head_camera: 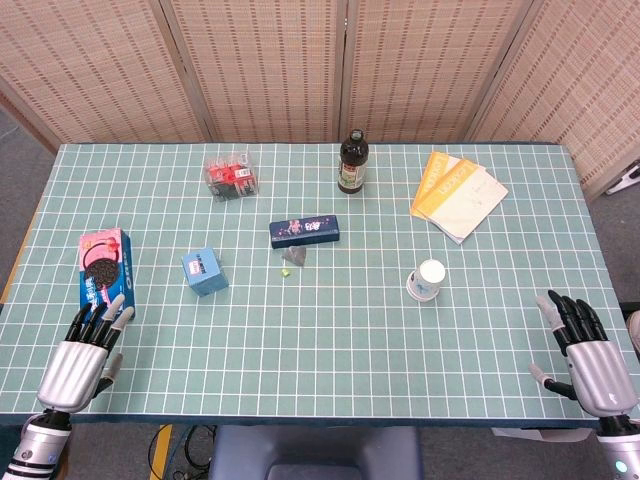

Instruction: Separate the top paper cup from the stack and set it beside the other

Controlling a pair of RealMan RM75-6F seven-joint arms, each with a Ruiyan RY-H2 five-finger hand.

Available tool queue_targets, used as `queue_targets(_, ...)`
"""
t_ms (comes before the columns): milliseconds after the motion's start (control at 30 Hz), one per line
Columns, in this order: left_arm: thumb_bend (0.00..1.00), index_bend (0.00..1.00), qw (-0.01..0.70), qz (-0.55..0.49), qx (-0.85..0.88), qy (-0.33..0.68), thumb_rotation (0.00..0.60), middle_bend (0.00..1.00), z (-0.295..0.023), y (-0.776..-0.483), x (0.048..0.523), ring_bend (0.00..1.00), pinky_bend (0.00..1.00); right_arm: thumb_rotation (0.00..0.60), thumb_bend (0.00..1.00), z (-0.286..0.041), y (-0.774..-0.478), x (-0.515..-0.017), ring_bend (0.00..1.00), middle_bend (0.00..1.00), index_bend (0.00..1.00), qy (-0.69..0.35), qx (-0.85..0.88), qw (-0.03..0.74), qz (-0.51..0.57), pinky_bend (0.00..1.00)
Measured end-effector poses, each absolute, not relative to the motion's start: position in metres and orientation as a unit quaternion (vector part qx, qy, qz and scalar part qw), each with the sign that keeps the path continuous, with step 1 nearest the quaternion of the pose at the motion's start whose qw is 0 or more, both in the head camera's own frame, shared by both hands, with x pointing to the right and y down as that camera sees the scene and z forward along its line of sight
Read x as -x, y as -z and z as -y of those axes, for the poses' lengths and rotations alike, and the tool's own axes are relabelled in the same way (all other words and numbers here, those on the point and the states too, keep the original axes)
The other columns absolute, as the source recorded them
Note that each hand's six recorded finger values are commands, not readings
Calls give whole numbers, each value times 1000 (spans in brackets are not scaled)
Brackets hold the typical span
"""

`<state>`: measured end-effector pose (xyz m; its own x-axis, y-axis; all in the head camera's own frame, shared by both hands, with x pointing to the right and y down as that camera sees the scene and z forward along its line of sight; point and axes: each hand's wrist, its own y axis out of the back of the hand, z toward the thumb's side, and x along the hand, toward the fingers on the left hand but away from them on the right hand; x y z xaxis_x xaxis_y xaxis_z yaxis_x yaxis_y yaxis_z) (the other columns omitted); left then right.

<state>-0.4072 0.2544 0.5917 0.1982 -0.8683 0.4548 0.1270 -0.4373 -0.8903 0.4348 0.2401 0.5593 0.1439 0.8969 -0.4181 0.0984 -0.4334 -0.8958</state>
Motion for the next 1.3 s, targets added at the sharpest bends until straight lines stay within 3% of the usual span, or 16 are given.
queue_targets(600, 495, 0, 435, -301, 640, 557, 600, 0, -251, -590, 408, 0, 0, 600, 157, -222, -562, -422, 0, 0, 0, -531, 681, 354, 359, 0)
queue_targets(967, 495, 0, 434, -307, 637, 558, 600, 0, -252, -585, 410, 0, 0, 600, 159, -161, -578, -393, 0, 0, 3, -551, 704, 313, 321, 0)
queue_targets(1300, 495, 0, 434, -321, 634, 553, 600, 0, -253, -576, 415, 0, 0, 600, 164, -105, -601, -351, 0, 0, 86, -552, 729, 278, 294, 0)
